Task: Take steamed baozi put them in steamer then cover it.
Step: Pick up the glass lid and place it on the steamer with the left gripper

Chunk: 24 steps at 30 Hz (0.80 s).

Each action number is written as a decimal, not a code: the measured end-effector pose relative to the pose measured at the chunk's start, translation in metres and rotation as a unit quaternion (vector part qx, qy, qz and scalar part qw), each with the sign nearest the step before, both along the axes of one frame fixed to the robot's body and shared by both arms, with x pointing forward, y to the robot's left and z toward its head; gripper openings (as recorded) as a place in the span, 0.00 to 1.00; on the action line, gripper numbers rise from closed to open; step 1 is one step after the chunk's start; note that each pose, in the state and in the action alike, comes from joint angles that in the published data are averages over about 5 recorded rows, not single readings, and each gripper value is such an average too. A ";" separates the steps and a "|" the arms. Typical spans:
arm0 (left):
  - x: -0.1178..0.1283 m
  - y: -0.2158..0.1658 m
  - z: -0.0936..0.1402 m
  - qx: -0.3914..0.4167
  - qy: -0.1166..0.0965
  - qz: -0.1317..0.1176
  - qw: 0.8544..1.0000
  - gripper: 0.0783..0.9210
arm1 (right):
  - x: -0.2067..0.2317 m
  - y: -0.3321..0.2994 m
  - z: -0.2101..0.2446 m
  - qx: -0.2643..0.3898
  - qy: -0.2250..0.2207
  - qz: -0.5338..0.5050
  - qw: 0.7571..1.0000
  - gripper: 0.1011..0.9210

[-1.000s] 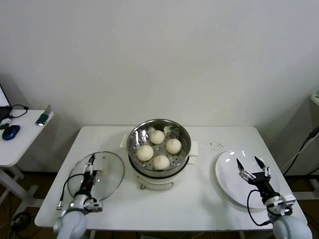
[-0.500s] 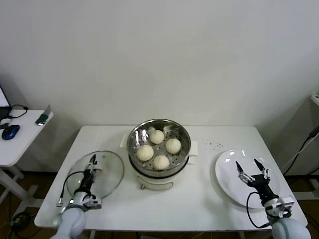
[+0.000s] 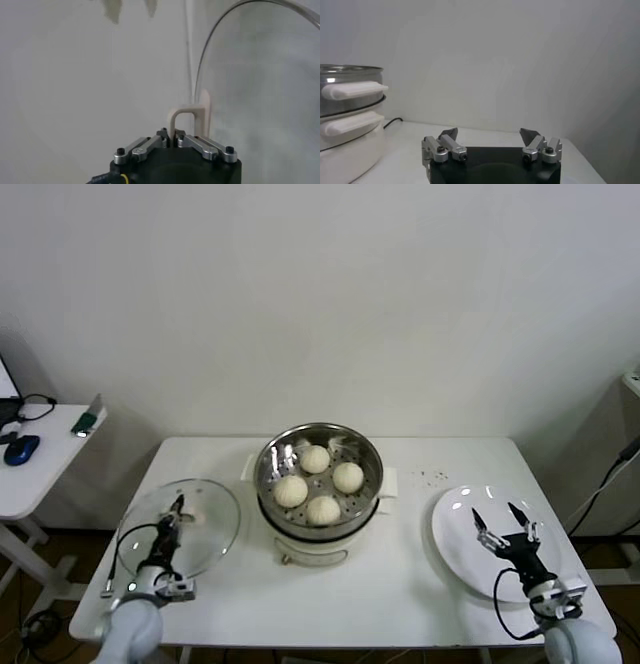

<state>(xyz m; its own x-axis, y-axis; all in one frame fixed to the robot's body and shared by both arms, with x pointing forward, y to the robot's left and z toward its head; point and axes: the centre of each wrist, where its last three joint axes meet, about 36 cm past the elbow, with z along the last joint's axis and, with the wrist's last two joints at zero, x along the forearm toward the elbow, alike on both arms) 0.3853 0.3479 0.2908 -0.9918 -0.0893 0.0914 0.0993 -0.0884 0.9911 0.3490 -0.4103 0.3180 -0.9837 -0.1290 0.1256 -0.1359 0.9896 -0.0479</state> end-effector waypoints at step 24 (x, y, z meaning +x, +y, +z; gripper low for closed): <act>-0.038 -0.038 0.160 0.005 -0.104 0.039 0.994 0.09 | 0.031 -0.007 0.010 -0.032 0.000 0.020 0.999 0.88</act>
